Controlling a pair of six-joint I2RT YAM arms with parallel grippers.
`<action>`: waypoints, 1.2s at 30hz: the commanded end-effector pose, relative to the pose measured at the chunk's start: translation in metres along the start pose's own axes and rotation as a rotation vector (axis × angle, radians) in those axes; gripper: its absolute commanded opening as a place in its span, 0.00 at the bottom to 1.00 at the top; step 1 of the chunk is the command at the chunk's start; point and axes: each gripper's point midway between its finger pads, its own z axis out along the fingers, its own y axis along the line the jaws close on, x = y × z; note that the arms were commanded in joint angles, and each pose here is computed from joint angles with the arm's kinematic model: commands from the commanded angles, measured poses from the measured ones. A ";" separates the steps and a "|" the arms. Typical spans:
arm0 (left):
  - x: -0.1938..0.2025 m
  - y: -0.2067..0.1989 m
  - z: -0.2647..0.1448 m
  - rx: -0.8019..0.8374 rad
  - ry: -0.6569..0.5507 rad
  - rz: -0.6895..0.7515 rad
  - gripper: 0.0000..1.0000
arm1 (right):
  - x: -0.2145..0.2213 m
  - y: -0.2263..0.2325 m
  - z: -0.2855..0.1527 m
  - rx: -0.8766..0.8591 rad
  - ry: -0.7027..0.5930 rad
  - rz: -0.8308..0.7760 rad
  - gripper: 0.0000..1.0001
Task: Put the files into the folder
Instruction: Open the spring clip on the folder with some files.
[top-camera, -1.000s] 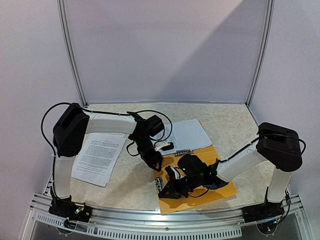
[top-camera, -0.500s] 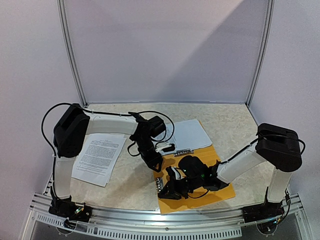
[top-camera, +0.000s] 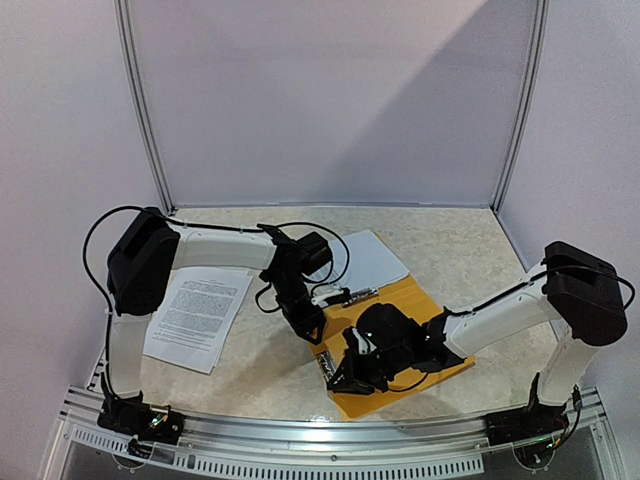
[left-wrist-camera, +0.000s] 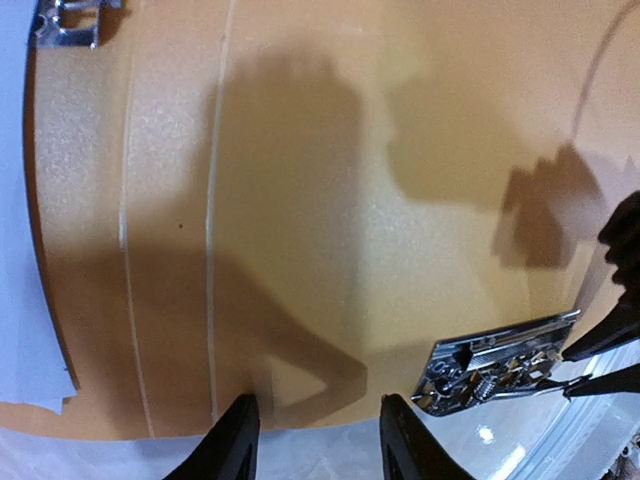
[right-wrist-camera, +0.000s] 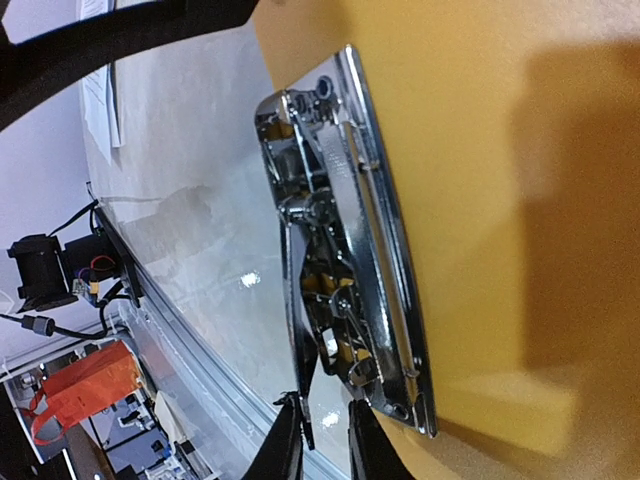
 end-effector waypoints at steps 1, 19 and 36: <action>0.089 0.025 0.073 -0.082 0.340 -0.043 0.44 | 0.003 -0.048 -0.003 0.193 -0.001 0.050 0.19; 0.088 0.021 0.076 -0.061 0.341 -0.051 0.44 | -0.001 -0.005 -0.025 0.087 -0.019 -0.033 0.25; 0.049 0.002 0.048 0.027 0.267 0.003 0.45 | -0.015 0.072 -0.097 0.039 -0.150 -0.962 0.41</action>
